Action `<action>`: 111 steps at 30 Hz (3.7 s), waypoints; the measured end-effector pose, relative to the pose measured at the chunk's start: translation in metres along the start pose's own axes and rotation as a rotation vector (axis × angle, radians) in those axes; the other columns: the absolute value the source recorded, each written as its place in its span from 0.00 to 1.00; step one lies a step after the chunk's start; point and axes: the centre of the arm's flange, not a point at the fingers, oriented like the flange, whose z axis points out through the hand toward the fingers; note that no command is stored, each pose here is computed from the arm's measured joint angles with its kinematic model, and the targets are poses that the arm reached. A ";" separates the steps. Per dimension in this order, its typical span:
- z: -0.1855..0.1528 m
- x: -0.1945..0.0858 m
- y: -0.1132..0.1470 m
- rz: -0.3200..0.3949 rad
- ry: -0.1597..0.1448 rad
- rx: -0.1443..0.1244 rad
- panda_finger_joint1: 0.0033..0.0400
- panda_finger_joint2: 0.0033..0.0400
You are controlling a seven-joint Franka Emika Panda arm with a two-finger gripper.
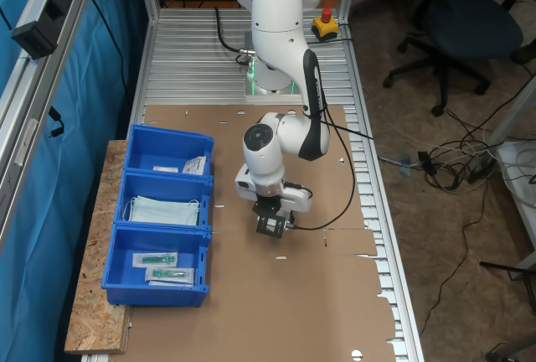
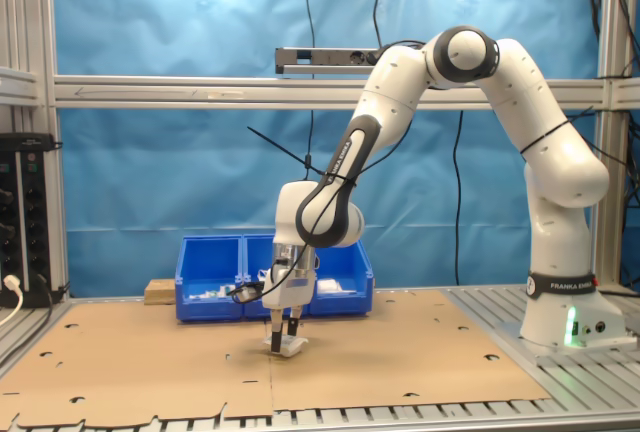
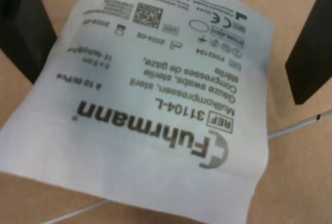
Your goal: Pick and place sorting task of medical equipment.
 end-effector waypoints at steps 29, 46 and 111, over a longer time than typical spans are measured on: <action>0.005 0.000 0.002 0.002 -0.004 -0.007 0.40 0.40; 0.003 -0.002 -0.001 -0.003 -0.003 -0.001 0.07 0.07; -0.253 0.078 0.113 -0.093 0.213 -0.157 0.07 0.07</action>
